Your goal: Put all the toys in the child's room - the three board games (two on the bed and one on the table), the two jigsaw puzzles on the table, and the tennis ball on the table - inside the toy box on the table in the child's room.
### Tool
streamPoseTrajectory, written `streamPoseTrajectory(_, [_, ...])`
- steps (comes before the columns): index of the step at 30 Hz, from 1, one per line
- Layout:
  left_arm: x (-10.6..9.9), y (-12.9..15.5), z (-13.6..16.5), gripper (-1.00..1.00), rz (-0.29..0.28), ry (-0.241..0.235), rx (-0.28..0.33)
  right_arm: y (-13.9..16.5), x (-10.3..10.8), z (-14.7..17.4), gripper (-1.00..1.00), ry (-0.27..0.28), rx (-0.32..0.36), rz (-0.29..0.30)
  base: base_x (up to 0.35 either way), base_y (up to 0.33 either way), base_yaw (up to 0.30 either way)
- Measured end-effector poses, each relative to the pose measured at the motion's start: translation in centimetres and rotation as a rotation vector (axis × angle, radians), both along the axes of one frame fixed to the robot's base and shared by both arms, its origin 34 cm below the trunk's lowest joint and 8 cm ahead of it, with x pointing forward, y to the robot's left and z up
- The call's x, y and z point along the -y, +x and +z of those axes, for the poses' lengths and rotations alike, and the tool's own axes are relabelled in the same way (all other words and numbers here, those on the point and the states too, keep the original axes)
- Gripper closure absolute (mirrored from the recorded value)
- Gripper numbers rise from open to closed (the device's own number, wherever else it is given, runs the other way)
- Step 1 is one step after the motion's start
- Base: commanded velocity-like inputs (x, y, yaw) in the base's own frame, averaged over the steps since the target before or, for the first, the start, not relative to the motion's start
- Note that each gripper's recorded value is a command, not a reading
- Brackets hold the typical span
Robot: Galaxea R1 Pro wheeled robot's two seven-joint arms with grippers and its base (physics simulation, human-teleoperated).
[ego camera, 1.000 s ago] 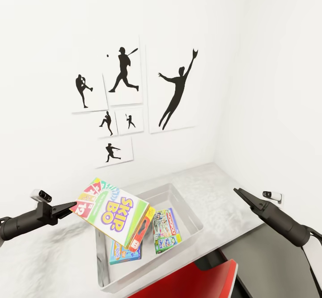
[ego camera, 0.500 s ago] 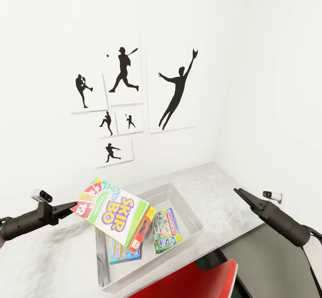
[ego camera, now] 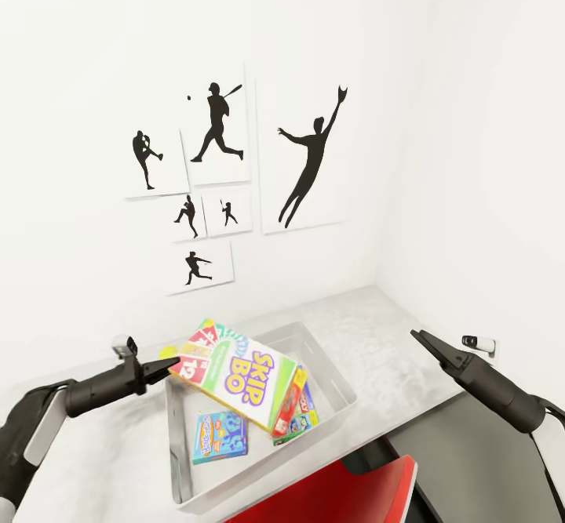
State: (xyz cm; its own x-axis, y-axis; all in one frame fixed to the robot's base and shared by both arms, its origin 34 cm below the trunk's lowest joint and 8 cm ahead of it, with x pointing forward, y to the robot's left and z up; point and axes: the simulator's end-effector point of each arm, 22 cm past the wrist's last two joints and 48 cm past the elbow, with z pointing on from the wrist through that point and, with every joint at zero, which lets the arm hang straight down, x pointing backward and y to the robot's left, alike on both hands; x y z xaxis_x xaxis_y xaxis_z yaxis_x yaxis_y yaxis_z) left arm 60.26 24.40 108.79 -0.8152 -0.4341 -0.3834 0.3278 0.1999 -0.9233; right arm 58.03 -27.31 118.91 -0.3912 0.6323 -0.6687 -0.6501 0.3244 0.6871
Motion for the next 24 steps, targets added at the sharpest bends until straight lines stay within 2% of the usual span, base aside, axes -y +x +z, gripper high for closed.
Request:
streamPoseTrajectory(3, [1.6, 0.2, 0.1, 1.0, -0.004, -0.008, 0.0, 0.0, 0.0, 0.0, -1.0, 0.0, 0.0, 0.0, 0.0, 0.0, 0.0])
streamPoseTrajectory(8, [2.4, 0.3, 0.1, 1.0, -0.009, -0.017, -0.001, 0.0, 0.0, 0.0, -1.0, 0.0, -0.001, -0.001, 0.0, 0.0, 0.0])
streamPoseTrajectory(20, [2.5, 0.3, 0.0, 1.0, -0.002, -0.022, -0.001, 0.0, 0.0, 0.0, -1.0, 0.0, -0.002, -0.001, 0.0, 0.0, 0.0])
streamPoseTrajectory(24, [2.0, 0.7, -0.8, 1.0, 0.024, 0.017, -0.015, 0.0, 0.0, -0.1, -1.0, 0.0, -0.002, -0.001, 0.0, 0.0, 0.0])
